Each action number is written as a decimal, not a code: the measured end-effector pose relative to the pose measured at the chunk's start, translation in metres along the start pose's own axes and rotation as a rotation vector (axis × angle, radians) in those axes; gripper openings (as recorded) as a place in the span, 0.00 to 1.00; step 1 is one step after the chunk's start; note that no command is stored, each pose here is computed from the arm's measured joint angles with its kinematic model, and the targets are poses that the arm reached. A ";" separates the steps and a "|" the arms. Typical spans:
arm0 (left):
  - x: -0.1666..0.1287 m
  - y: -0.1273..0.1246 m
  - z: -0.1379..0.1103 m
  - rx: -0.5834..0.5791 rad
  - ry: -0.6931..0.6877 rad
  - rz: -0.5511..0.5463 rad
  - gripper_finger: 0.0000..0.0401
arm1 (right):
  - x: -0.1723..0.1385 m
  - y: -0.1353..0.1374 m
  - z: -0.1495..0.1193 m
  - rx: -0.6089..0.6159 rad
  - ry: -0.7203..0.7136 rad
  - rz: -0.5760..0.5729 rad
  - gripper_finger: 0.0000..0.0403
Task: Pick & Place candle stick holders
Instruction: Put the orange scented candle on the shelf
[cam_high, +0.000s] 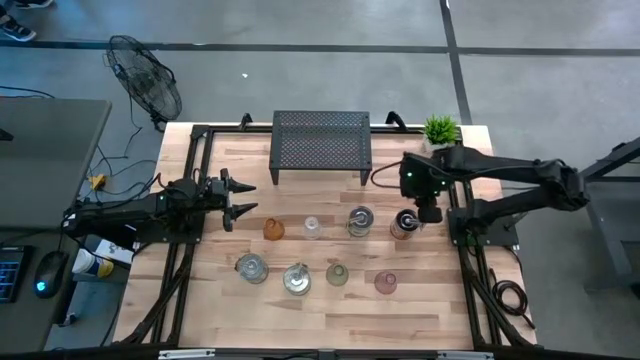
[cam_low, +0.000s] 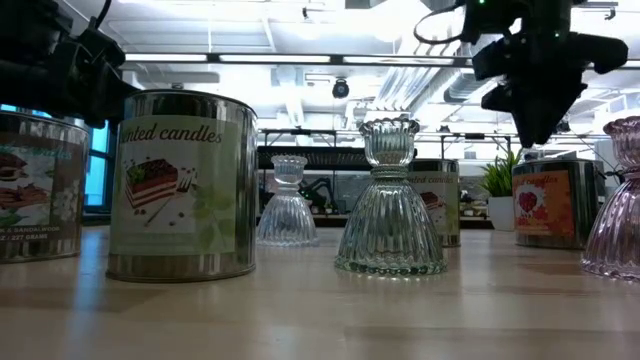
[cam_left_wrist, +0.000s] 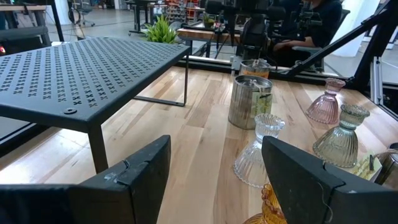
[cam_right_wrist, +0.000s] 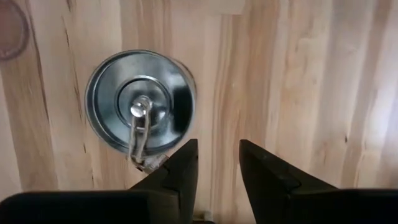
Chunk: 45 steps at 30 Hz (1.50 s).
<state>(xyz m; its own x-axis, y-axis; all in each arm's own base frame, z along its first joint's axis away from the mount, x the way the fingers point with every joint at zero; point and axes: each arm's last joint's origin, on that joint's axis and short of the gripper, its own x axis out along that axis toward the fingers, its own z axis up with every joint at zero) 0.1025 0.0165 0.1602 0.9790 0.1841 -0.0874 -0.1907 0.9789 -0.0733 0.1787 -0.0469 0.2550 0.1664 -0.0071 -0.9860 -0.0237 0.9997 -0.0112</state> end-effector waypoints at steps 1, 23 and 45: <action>0.000 0.000 0.000 0.000 0.000 0.000 0.62 | 0.002 0.000 0.002 -0.015 0.007 0.003 0.30; 0.000 0.000 0.000 0.000 0.000 0.001 0.62 | 0.041 -0.003 0.027 -0.068 0.041 0.067 0.42; 0.000 0.000 0.000 0.000 0.000 0.001 0.62 | 0.057 -0.002 0.025 -0.063 0.036 0.099 0.30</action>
<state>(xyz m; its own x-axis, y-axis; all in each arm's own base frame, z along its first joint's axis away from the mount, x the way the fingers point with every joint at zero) 0.1024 0.0166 0.1602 0.9788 0.1851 -0.0878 -0.1916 0.9787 -0.0729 0.2127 -0.0485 0.2033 0.1249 0.0894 -0.9881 -0.1006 0.9919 0.0770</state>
